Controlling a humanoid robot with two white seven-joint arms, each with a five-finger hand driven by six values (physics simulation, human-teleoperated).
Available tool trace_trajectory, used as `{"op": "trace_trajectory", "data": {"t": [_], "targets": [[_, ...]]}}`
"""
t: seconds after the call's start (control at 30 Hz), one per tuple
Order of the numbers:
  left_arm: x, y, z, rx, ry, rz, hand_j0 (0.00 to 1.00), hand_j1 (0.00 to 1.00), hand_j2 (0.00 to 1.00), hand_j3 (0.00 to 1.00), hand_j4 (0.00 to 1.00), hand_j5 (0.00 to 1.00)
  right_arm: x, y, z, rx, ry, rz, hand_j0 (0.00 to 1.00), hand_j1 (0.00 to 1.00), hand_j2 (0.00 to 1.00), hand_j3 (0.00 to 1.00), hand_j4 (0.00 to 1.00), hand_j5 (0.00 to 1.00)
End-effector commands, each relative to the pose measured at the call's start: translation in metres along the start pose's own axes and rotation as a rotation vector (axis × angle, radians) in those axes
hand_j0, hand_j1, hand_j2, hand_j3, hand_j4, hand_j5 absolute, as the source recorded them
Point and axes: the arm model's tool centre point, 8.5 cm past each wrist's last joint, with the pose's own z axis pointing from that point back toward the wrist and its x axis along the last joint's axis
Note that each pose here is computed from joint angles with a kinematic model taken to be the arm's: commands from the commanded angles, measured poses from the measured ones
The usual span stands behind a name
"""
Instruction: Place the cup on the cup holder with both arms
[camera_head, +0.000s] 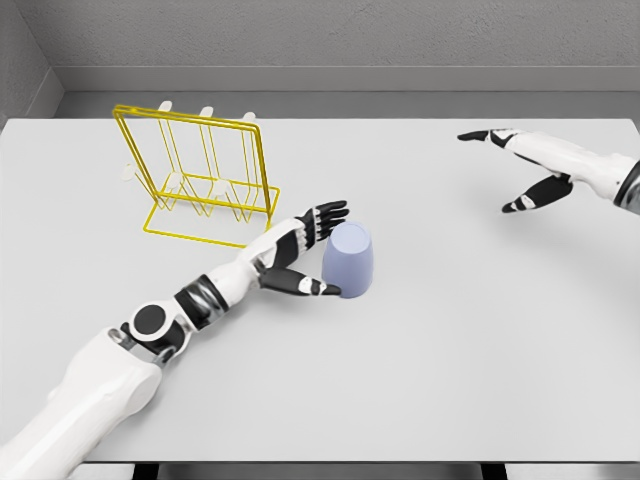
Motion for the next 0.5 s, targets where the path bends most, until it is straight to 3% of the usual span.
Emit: {"op": "trace_trajectory", "data": {"t": [0.0, 0.07, 0.47], "targets": [[0.000, -0.003, -0.003, -0.004, -0.005, 0.005, 1.00, 1.00, 1.00, 1.00, 1.00, 1.00, -0.006, 0.001, 0.003, 0.000, 0.026, 0.007, 1.00, 1.00, 1.00, 1.00, 1.00, 1.00], [0.000, -0.003, -0.003, -0.004, -0.003, 0.000, 1.00, 1.00, 1.00, 1.00, 1.00, 1.00, -0.010, -0.008, 0.010, -0.042, 0.039, -0.001, 1.00, 1.00, 1.00, 1.00, 1.00, 1.00], [0.000, -0.008, -0.007, -0.013, -0.008, 0.008, 1.00, 1.00, 1.00, 1.00, 1.00, 1.00, -0.008, -0.010, 0.007, -0.045, 0.030, 0.003, 1.00, 1.00, 1.00, 1.00, 1.00, 1.00]]}}
